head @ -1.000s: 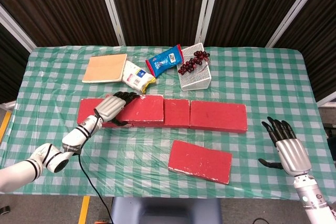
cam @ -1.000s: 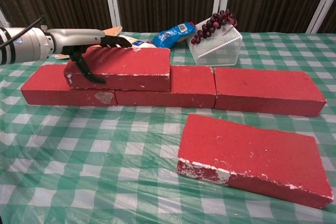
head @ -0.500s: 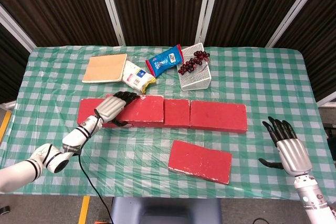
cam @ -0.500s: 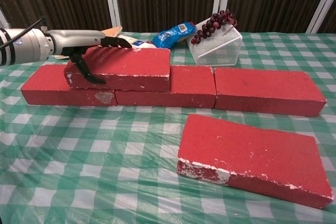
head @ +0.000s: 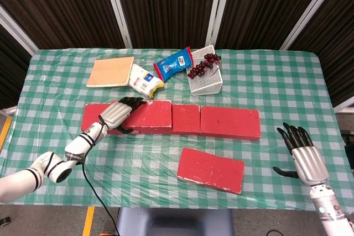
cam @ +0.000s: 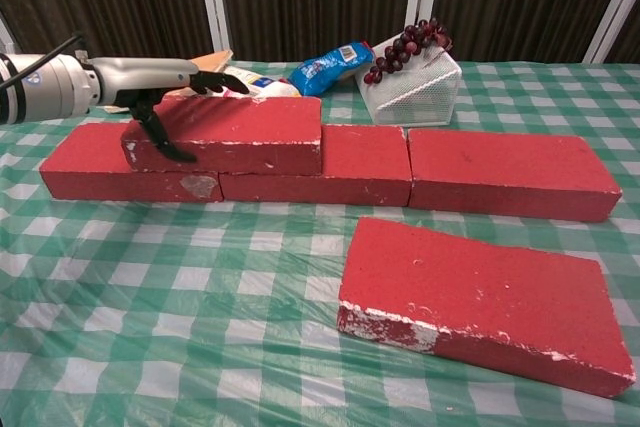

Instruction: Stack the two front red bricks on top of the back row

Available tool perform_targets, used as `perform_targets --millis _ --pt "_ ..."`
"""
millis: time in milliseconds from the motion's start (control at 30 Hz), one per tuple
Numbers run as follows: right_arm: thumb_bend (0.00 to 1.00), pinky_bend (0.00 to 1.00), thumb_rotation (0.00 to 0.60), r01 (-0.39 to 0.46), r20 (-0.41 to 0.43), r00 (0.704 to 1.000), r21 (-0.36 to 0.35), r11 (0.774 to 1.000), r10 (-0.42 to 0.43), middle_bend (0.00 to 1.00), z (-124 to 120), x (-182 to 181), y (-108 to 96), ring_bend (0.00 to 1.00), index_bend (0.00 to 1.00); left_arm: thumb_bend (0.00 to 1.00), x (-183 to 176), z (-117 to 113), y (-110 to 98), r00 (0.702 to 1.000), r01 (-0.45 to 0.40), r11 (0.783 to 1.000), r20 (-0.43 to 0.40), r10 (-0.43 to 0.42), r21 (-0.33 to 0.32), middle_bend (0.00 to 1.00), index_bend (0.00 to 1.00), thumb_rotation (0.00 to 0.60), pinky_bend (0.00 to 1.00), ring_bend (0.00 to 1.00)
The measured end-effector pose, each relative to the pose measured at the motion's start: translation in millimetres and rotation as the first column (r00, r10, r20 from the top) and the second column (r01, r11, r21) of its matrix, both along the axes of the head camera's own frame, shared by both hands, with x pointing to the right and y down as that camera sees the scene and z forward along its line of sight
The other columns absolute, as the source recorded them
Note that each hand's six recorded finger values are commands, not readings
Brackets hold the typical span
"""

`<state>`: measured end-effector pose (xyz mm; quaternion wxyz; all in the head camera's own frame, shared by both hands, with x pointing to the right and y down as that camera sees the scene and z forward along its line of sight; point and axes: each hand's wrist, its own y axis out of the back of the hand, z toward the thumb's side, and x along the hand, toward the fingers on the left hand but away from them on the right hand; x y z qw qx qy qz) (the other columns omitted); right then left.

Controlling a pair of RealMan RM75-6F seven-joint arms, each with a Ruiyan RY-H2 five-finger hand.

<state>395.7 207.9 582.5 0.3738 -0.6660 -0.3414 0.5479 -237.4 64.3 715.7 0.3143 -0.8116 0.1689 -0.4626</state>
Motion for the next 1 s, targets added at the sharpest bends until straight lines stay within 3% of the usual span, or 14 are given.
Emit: perform_targets --millis 333,567,767,1000 --pt "0.19 0.0 0.6 0.007 0.005 1.0 0.002 1.0 -0.007 0.0 0 -2 0 0.0 0.0 0.25 1 -8 -1 1.0 0.001 0.999 -0.025 0.0 0.037 0.0 0.0 0.6 0.06 0.0" --pt "0.19 0.0 0.6 0.038 0.095 0.995 -0.042 0.998 -0.034 0.0 3 -14 7 0.0 0.0 0.24 -13 -40 7 0.998 -0.012 0.982 -0.065 0.024 0.186 0.0 0.0 0.6 0.05 0.0" --pt "0.19 0.0 0.6 0.062 0.218 0.975 -0.097 0.993 -0.04 0.0 11 -35 17 0.0 0.0 0.24 -59 -64 45 1.0 0.003 0.968 -0.011 0.0 0.251 0.0 0.0 0.6 0.05 0.0" --pt "0.16 0.0 0.6 0.088 0.345 0.938 -0.204 0.975 -0.013 0.0 35 -73 35 0.0 0.0 0.24 -135 -77 113 0.987 0.137 0.958 0.052 -0.155 0.252 0.0 0.0 0.6 0.05 0.0"
